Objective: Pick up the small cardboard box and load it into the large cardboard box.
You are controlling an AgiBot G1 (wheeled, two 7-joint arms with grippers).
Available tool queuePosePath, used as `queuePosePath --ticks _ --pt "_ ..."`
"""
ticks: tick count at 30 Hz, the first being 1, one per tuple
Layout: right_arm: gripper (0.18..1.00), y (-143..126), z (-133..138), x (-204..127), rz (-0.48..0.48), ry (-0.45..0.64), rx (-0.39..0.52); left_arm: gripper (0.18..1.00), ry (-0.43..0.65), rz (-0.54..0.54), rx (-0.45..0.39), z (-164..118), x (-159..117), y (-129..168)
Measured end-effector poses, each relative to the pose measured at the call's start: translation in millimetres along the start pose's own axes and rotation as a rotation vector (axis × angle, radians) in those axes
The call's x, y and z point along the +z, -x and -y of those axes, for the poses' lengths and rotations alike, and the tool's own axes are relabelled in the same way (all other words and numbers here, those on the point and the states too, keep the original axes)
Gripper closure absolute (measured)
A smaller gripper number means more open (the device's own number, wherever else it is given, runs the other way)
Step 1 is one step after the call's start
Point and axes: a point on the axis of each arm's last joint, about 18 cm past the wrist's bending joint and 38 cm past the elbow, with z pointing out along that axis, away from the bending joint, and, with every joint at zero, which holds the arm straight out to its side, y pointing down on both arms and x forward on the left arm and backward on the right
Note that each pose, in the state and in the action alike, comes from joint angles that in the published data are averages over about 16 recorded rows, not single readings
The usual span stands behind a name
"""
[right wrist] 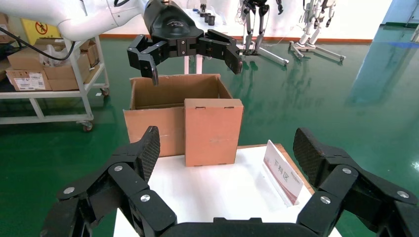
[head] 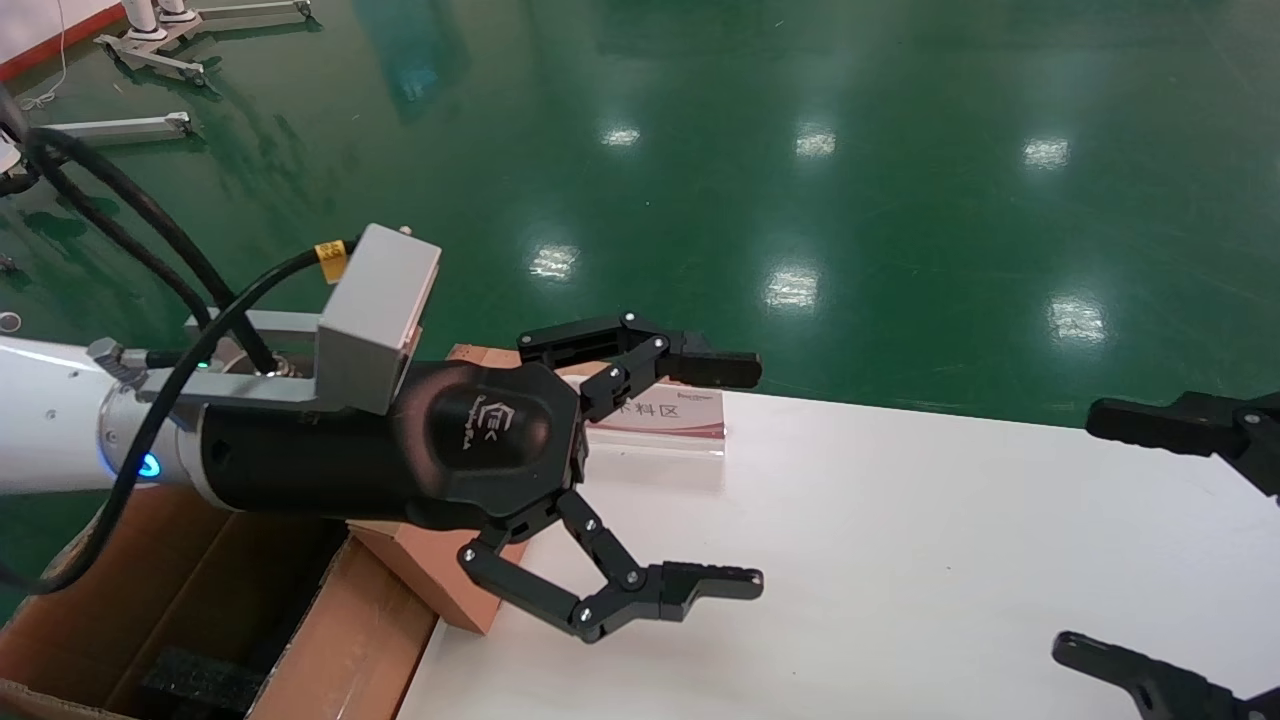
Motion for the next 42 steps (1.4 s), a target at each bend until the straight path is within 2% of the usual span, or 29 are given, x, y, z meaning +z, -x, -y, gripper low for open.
queuePosePath --ticks 11,19,24,32,42 --pt "0.178 -0.1 0.0 0.0 0.000 0.000 0.000 0.184 0.008 0.002 0.003 -0.5 -0.6 0.2" --pt "0.178 -0.2 -0.1 -0.1 -0.001 0.000 0.000 0.184 0.113 0.027 -0.001 -6.7 -4.9 4.2" --pt "0.178 -0.2 -0.1 -0.1 -0.001 0.000 0.000 0.184 0.266 0.054 -0.015 -14.8 -9.9 11.9" --pt "0.178 -0.2 -0.1 -0.1 -0.001 0.000 0.000 0.184 0.597 0.117 -0.051 -25.5 -17.1 36.7" --pt "0.178 -0.2 -0.1 -0.1 -0.001 0.000 0.000 0.184 0.976 0.248 -0.095 -18.8 -13.7 76.7"
